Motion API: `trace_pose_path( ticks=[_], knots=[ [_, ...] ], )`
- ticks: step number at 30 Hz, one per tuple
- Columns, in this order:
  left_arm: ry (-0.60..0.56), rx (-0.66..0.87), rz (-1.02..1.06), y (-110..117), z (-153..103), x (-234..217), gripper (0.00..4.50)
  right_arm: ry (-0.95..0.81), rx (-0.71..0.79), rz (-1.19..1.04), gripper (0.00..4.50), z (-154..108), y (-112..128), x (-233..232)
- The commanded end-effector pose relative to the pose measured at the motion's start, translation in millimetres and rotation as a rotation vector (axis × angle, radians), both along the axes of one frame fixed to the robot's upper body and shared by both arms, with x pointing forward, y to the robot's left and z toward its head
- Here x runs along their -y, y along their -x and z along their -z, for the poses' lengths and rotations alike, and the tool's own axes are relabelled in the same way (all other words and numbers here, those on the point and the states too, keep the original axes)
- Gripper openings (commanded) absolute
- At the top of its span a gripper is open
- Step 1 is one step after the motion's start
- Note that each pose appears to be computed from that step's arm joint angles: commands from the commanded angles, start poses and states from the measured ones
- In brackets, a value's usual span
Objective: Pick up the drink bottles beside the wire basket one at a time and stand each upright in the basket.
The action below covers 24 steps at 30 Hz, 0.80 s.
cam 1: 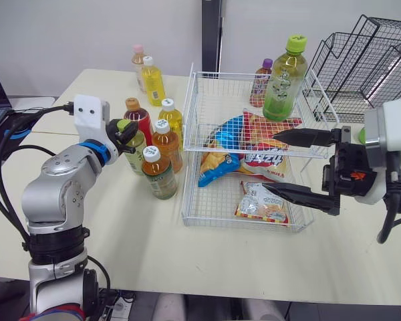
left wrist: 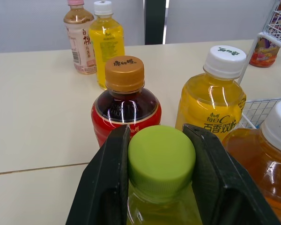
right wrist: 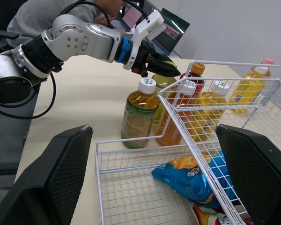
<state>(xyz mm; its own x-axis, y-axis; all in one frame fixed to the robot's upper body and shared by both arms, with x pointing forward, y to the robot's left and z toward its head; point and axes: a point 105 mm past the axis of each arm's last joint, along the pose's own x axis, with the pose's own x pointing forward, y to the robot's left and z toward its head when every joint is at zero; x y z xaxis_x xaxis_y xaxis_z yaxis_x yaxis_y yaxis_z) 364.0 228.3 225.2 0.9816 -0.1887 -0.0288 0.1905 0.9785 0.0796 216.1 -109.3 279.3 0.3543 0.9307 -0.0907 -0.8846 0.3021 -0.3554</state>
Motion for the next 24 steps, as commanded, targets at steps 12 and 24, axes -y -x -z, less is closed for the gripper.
trace_pose_path(
  ticks=[12,24],
  knots=[
    [-0.128,0.143,0.207,35,-108,-19,1.37,0.008,0.077,0.109,4.50,-5,-10,11],
    [-0.078,0.289,0.421,34,-234,5,1.37,0.013,0.093,0.241,4.50,-5,-16,44]
  ],
)
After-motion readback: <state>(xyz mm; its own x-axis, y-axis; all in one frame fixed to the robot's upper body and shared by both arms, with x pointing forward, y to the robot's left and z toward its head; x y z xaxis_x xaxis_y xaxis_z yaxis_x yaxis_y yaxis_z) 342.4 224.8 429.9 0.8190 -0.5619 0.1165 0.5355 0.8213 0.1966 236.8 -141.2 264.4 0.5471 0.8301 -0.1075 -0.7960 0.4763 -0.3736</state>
